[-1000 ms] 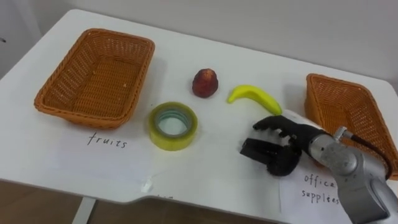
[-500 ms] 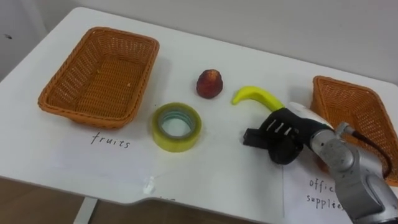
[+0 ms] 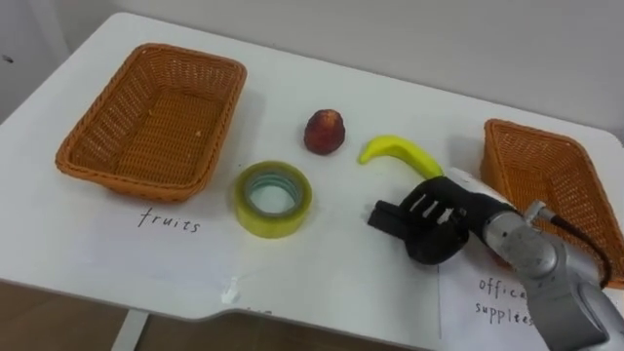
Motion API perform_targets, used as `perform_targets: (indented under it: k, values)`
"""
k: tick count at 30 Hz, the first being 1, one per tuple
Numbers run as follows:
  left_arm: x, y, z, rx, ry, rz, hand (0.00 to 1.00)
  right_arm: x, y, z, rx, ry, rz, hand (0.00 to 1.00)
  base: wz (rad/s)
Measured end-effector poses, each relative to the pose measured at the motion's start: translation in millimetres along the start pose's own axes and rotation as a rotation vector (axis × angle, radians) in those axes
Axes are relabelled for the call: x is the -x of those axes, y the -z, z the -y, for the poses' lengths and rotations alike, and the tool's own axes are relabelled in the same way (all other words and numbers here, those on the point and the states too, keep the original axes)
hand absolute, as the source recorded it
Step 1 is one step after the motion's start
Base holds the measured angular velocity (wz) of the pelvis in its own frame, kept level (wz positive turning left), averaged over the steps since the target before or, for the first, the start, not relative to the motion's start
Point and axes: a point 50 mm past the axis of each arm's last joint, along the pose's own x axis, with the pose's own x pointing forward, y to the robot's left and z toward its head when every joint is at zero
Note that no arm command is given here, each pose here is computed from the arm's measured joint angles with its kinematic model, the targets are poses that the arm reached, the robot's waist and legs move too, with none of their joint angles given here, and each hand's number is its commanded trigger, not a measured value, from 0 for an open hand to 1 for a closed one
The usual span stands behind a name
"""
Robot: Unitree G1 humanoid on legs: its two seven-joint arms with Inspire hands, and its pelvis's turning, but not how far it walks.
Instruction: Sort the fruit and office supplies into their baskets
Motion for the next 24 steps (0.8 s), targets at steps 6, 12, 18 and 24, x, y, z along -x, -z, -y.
perform_targets:
  k: [6,12,18,24]
  values:
    - [2.4,9,-0.9,0.006,-0.025,0.005,0.00,7,-14,4,-0.083,-0.019,0.133,1.00,-0.03]
    - [4.6,19,-2.3,0.058,-0.039,-0.001,0.00,25,-28,33,-0.145,0.086,0.277,1.00,0.04]
    - [6.3,31,-1.8,0.065,-0.041,-0.030,0.00,44,-31,60,-0.179,0.252,0.368,1.00,0.01]
    - [8.0,42,-2.5,0.083,-0.044,-0.072,0.00,53,-31,72,-0.199,0.333,0.389,1.00,-0.02]
